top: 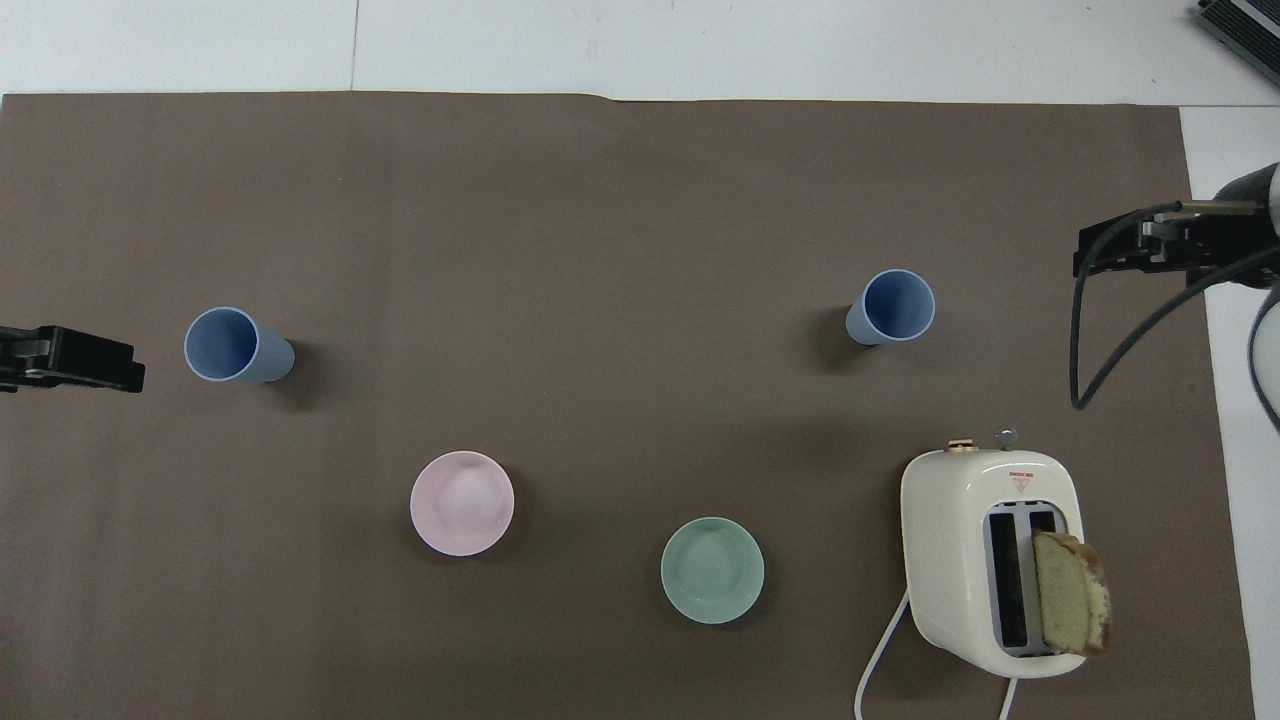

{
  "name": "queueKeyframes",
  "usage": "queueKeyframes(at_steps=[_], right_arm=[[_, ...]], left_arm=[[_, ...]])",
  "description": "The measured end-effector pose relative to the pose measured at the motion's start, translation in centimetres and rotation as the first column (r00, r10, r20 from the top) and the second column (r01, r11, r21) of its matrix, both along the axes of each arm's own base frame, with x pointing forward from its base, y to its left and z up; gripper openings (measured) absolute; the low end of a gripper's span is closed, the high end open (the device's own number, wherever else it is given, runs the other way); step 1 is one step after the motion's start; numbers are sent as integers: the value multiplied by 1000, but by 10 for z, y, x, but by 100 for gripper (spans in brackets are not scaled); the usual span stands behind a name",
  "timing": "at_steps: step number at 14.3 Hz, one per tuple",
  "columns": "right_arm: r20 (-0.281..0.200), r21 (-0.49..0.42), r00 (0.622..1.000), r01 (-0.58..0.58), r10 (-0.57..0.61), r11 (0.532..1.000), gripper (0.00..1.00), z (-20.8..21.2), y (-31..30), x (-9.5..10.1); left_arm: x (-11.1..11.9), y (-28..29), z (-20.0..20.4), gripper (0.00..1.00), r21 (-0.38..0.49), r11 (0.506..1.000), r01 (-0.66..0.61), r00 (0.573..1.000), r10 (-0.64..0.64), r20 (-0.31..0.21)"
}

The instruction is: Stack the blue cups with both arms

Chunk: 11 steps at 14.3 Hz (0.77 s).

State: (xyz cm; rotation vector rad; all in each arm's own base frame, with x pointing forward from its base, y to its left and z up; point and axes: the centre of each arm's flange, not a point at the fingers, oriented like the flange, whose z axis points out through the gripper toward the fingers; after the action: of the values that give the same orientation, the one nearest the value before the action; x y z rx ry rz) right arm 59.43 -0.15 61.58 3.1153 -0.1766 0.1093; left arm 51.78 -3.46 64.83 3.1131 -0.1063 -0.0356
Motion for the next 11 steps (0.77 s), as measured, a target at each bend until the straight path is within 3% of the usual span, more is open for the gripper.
queueKeyframes(at_steps=[11], right_arm=[[0,0,1000,0,0,1000,100,0,0,0]], left_arm=[[0,2,1,100,0,1000,-7,1000,7,3]])
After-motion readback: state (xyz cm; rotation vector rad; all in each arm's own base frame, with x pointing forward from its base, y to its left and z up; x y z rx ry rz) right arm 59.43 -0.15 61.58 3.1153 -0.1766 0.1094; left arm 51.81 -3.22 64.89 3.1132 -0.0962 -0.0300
